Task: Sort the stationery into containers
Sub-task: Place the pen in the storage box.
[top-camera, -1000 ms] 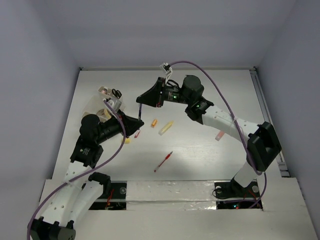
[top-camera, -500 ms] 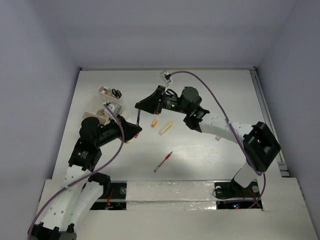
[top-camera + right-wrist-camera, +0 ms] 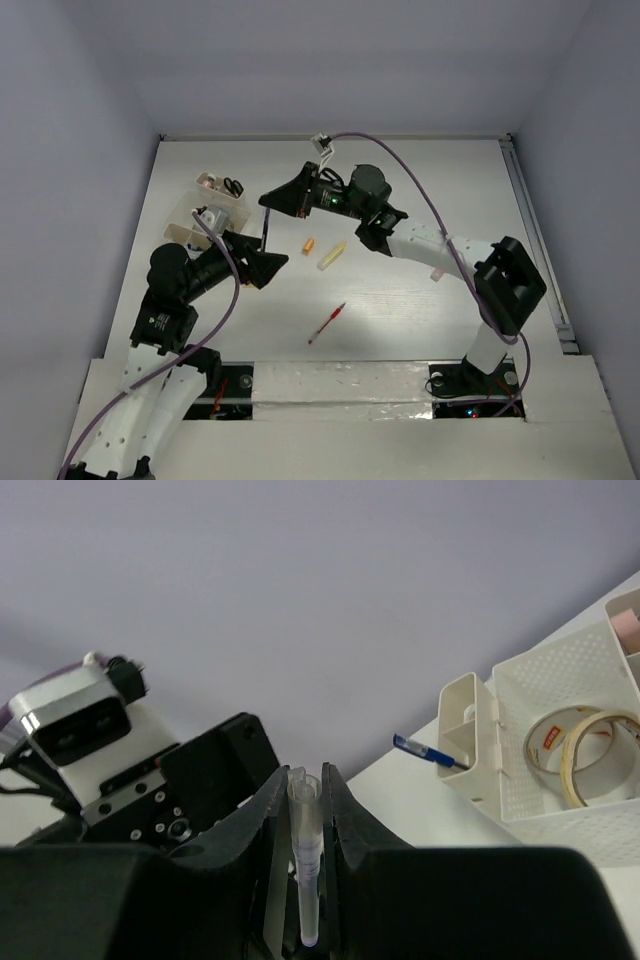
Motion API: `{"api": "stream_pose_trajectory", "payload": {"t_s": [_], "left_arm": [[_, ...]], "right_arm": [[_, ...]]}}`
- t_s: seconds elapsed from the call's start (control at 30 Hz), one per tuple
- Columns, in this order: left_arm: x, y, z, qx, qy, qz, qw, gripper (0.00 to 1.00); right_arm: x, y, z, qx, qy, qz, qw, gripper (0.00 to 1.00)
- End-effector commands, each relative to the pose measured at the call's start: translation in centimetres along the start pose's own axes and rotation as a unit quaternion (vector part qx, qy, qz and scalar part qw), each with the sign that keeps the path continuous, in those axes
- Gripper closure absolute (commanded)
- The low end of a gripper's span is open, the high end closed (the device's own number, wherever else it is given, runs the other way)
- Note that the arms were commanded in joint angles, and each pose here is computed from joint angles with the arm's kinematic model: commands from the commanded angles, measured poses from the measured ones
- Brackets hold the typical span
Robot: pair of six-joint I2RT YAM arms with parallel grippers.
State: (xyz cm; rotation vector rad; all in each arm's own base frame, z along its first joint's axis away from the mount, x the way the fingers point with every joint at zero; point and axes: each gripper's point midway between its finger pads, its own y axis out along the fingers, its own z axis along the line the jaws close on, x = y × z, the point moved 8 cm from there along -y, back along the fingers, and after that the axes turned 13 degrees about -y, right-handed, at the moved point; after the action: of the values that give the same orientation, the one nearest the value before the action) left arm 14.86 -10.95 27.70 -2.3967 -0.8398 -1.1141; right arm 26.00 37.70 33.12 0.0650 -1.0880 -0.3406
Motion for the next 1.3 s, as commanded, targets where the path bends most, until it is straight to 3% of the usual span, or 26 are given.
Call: {"api": "stream_pose_trajectory", "payload": {"t_s": [0.0,0.1,0.3,0.5,0.63,0.87,1.27], "left_arm": [[1.6,-0.9,-1.3,-0.002,0.032,-0.034,0.999,0.16],[1.5,-1.8,-1.7,0.007,0.035,-0.042,0.998,0.01],[3.0,-4.7,-3.3,0.061,0.036,-0.113,0.991,0.01],[5.9,-8.8,-5.9,0.099,0.062,-0.244,0.963,0.01],[6.8,-9.5,-6.0,0.112,0.068,-0.289,0.948,0.01],[7.3,-7.1,-4.8,0.109,0.098,-0.253,0.956,0.01],[8.6,-7.0,-5.8,0.074,0.105,-0.294,0.947,0.01]], "right_arm": [[3.0,1.3,0.4,0.010,-0.003,-0.038,0.999,1.00],[2.5,2.1,-0.5,0.007,0.007,-0.036,0.999,1.00],[2.3,4.5,-2.5,0.001,-0.004,-0.033,0.999,1.00],[2.5,7.2,-4.4,0.001,-0.029,-0.033,0.999,1.00],[1.4,9.9,-4.7,-0.006,-0.052,-0.017,0.998,1.00],[-0.4,14.4,-4.3,-0.030,-0.115,0.013,0.993,1.00],[-3.4,17.2,-4.5,-0.048,-0.173,0.032,0.983,1.00]]}}
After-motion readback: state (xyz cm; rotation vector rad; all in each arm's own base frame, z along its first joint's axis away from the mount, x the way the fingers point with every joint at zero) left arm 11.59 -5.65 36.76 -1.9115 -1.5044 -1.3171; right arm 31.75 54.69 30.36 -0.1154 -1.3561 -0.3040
